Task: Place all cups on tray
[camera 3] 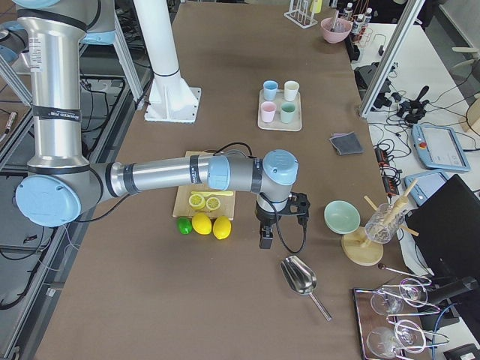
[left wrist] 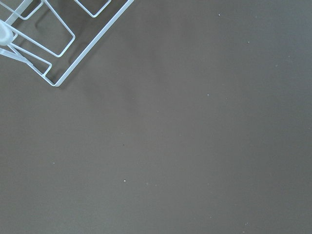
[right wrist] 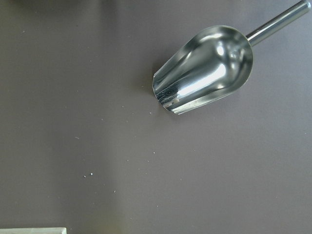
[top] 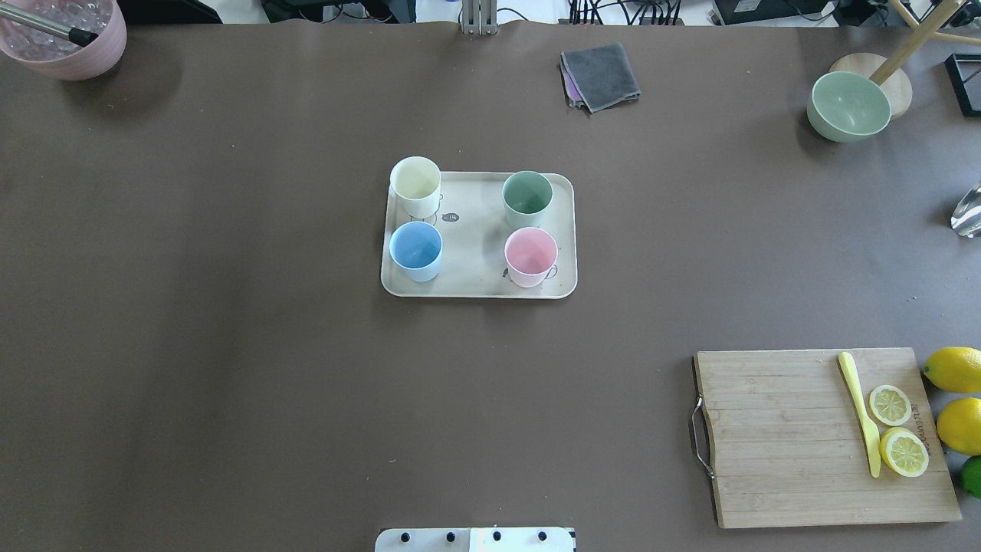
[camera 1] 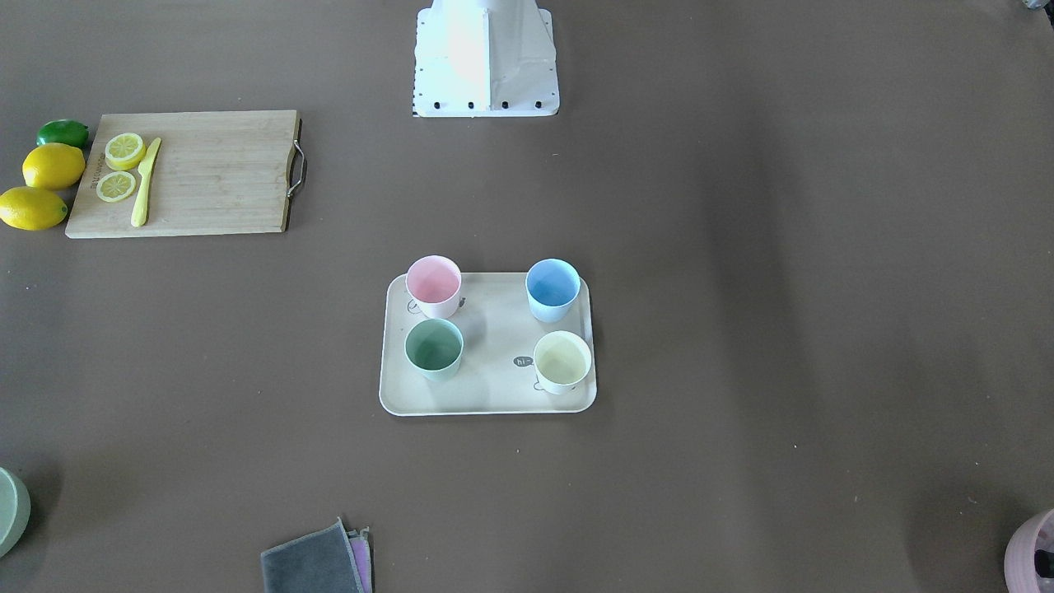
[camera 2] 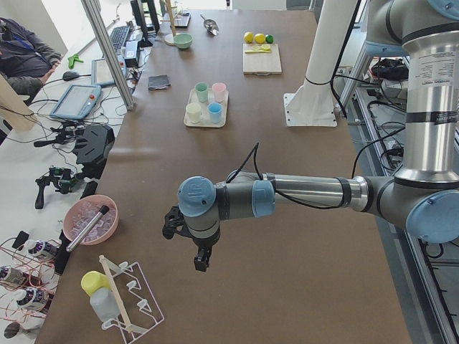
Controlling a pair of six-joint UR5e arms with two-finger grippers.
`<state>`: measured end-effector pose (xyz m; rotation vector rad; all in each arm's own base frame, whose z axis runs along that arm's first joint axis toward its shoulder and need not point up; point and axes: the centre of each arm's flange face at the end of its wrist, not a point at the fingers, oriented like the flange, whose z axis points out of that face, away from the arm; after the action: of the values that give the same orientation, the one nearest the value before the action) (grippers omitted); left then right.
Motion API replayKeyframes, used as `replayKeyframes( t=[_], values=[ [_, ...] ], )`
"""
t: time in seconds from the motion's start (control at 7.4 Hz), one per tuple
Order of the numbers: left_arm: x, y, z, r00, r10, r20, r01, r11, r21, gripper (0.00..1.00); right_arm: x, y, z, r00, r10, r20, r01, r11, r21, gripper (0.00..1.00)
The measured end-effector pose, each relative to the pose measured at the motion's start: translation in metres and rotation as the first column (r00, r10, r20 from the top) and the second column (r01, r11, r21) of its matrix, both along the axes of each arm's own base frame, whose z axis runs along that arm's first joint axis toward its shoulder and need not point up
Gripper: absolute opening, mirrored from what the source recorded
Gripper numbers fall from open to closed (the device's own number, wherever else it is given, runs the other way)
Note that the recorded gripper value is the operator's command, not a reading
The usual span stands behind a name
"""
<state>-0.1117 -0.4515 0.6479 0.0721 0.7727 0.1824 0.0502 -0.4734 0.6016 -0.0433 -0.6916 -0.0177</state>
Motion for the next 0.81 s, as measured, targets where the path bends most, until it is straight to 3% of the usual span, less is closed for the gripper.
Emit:
replayKeyframes(
  t=[0.81],
  values=[
    [-0.0001,0.0000,-0.0004,1.000,0.001,0.000,-0.001,1.000,0.002,0.99,-0.0025,-0.0003,-0.0002,1.000,-0.005,0.003,0.005,1.000,0.000,1.00]
  ],
)
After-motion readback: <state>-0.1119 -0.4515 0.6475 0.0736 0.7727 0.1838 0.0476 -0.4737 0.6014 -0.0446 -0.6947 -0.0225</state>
